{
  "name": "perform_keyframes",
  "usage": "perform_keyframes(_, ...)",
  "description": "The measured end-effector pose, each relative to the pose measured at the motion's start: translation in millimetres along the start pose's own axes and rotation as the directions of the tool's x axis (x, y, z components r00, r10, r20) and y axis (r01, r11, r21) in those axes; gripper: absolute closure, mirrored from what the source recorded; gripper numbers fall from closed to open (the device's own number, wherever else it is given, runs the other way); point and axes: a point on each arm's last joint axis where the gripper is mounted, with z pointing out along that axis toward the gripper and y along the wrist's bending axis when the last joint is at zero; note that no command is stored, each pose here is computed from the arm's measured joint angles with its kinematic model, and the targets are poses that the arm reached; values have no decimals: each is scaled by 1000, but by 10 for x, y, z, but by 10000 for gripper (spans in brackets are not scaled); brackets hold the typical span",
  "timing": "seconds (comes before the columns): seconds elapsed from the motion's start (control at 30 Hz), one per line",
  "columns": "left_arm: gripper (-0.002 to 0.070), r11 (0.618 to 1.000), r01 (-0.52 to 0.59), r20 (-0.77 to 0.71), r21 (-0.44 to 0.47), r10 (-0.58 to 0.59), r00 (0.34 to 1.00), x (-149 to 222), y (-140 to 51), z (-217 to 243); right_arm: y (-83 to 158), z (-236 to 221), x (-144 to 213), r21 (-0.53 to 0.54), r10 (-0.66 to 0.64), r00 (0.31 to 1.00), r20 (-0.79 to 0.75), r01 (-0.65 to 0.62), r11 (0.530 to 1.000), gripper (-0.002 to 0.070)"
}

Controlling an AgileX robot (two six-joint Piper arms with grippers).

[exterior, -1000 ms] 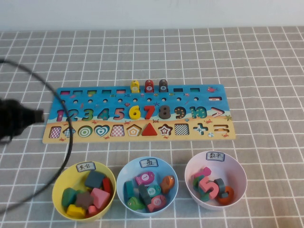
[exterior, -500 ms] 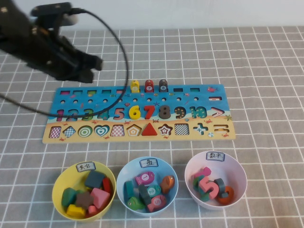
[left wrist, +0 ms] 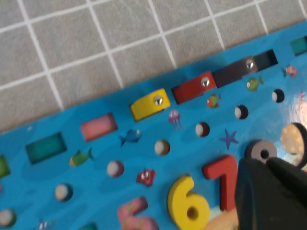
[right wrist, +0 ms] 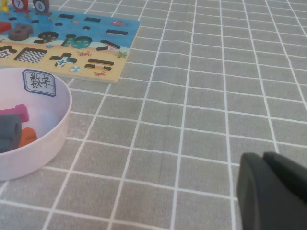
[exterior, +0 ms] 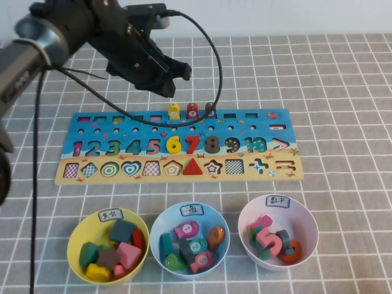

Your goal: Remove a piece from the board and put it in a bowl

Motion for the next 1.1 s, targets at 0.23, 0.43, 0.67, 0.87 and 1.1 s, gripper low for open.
perform_keyframes(0.23,676,998,-47,-32,-30,46,998,-104,-108,291,0,0,0,0,0,1000,0,0,1000,694)
perform_keyframes(0.43,661,997,-58,-24,-57,57,998,-167,-135,378,0,0,1,0,0,1000,-1,0,1000,694)
perform_keyframes(0.67,388,994,-50,7,-96,51,999,-195,-93,415,0,0,1,0,0,1000,-1,0,1000,694)
perform_keyframes(0.87,307,994,6,13,-105,-4,1000,-181,-56,545,0,0,1,0,0,1000,-1,0,1000,694)
perform_keyframes(1.1,300,990,24,10,-140,-23,1000,-147,20,737,0,0,1,0,0,1000,-1,0,1000,694)
